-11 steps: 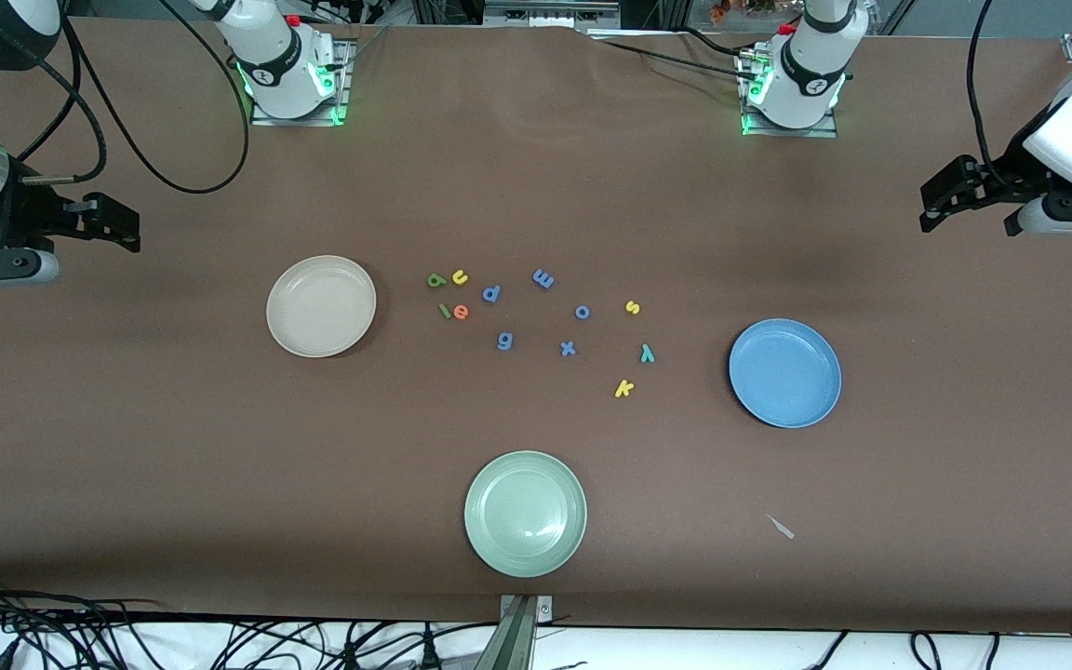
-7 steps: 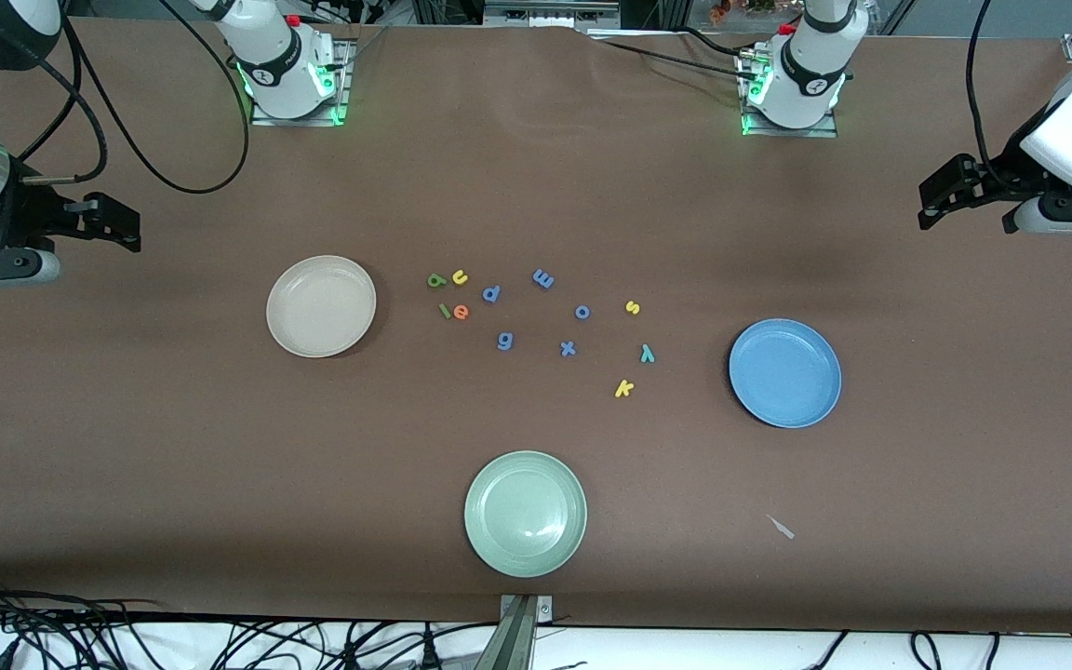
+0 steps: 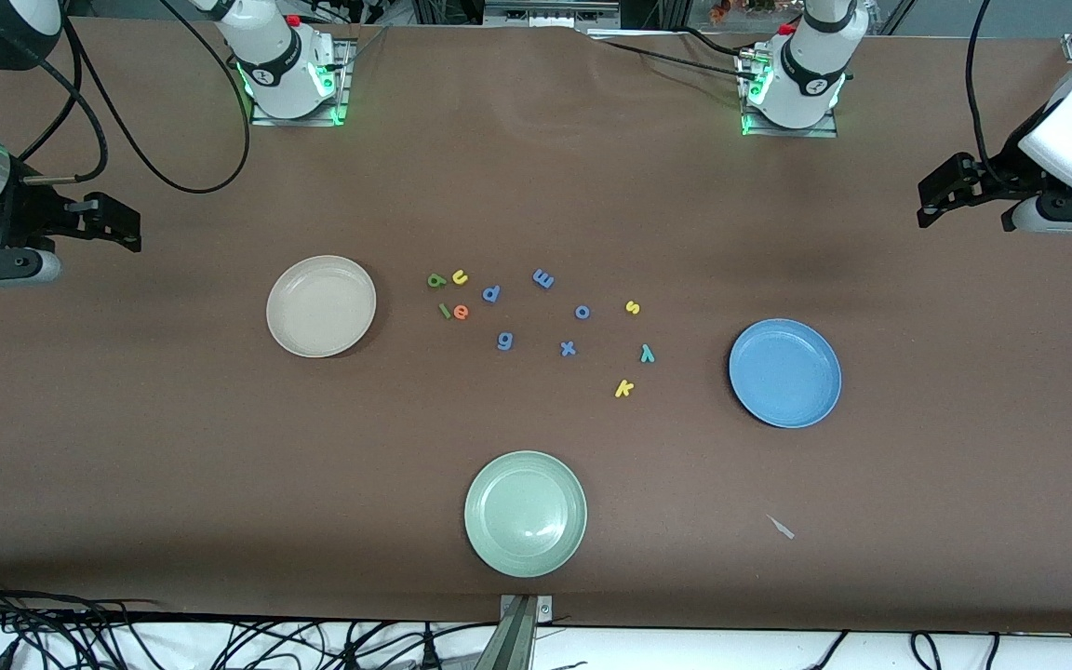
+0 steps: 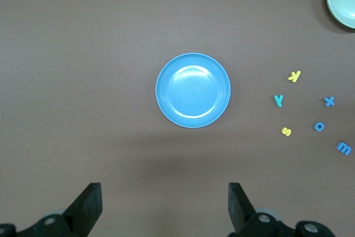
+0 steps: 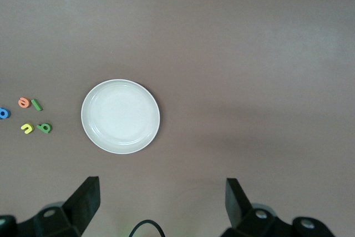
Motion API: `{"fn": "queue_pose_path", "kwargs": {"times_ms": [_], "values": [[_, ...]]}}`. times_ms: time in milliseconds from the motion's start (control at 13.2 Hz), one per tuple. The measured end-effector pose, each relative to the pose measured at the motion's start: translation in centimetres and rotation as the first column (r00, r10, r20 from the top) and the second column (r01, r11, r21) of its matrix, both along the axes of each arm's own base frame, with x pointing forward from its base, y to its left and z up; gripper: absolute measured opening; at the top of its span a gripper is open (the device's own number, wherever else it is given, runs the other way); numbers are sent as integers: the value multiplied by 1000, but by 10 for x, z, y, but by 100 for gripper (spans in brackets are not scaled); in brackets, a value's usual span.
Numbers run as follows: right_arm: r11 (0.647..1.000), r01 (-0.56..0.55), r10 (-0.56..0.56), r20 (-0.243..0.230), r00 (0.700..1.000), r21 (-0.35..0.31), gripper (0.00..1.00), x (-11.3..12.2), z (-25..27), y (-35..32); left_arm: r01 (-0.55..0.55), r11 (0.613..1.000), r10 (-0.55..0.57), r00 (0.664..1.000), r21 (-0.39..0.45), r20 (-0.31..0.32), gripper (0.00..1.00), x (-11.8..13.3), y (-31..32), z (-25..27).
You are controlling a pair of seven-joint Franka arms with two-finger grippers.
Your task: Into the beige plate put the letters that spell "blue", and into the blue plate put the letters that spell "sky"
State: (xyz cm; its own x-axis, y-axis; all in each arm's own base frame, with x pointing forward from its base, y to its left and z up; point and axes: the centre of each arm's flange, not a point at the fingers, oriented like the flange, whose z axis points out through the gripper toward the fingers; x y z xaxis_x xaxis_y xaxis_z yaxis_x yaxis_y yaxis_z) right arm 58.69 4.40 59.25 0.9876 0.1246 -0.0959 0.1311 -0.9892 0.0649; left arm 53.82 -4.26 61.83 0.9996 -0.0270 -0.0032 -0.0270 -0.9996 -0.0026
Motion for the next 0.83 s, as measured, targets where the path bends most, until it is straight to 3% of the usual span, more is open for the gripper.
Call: {"fn": "queue_pose_path", "kwargs": {"times_ms": [377,830], "values": [[999,2,-1,-5,1000,54,100,-1,0,6,4,1000,-4,1000,0,0,100,0,-2,0],[998,3,-2,-5,1000,62,100,-1,0,7,7,1000,-7,1000,0,0,100,0,-4,0]]}}
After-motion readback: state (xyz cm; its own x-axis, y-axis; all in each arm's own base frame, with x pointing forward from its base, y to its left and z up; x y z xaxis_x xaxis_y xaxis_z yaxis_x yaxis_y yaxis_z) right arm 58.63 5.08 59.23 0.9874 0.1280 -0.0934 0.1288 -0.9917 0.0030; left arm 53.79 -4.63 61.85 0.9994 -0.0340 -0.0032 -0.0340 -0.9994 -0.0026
